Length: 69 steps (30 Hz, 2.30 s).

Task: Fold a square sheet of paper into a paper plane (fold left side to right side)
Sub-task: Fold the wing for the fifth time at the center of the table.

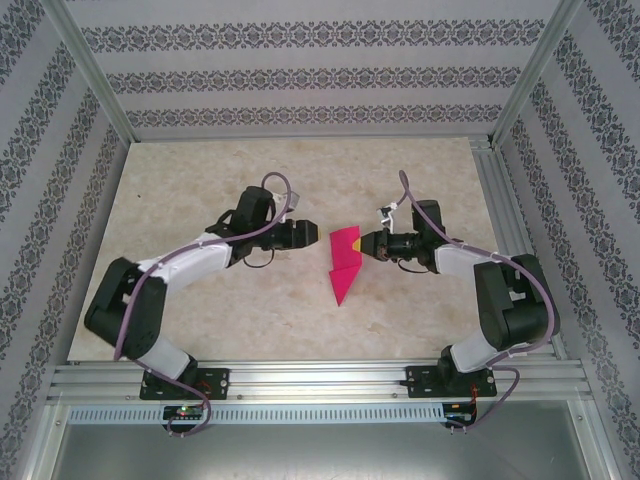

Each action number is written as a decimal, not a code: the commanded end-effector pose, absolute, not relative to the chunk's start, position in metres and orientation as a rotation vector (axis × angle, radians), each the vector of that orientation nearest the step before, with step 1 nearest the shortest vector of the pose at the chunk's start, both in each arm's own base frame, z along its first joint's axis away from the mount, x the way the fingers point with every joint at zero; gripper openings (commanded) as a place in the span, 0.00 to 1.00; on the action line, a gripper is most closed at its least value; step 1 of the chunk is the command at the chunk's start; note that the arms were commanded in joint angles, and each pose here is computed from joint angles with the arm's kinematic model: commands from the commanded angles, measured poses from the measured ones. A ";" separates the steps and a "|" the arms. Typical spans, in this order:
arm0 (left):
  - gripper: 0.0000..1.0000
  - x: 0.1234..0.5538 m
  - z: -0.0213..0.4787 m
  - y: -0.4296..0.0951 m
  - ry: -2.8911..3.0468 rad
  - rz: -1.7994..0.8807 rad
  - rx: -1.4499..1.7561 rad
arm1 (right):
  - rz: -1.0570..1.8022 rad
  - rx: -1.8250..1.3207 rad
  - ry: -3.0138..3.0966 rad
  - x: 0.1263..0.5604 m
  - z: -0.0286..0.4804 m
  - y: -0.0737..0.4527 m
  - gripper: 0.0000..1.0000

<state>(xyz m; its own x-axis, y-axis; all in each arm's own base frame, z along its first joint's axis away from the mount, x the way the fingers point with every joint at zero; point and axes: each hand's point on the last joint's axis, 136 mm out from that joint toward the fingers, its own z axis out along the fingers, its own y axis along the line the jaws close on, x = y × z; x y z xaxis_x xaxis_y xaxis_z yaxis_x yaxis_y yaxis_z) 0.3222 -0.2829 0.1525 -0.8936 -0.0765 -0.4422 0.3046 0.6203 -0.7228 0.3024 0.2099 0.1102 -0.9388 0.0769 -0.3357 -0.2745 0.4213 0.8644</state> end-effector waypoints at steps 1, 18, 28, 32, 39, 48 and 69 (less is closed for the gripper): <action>0.60 0.312 0.160 -0.259 2.440 -0.950 0.254 | 1.435 -0.018 2.464 0.311 0.098 0.205 0.01; 0.61 0.215 0.108 -0.361 2.540 -0.739 0.700 | 1.269 0.358 2.681 0.309 0.060 0.186 0.02; 0.61 0.227 0.075 -0.367 2.600 -0.525 0.715 | 1.262 0.340 2.696 0.311 0.066 0.192 0.02; 0.62 0.227 0.066 -0.364 2.615 -0.498 0.722 | 1.260 0.333 2.707 0.313 0.066 0.198 0.04; 0.62 0.230 0.057 -0.357 2.620 -0.432 0.714 | 1.238 0.321 2.737 0.315 0.066 0.205 0.05; 0.61 0.235 0.040 -0.347 2.639 -0.335 0.690 | 1.216 0.307 2.769 0.313 0.064 0.211 0.05; 0.36 0.235 0.021 -0.344 2.672 -0.303 0.683 | 1.129 0.260 2.823 0.313 0.058 0.210 0.21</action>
<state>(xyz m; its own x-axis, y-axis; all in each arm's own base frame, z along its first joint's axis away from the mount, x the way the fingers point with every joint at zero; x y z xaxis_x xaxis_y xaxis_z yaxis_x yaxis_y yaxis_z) 0.2356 -0.3466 0.0267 -0.8190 0.4074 -0.4041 0.4930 0.8599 -0.1323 0.3080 0.2074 0.0538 -0.9755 0.2189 0.0214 0.1697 0.6873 0.7063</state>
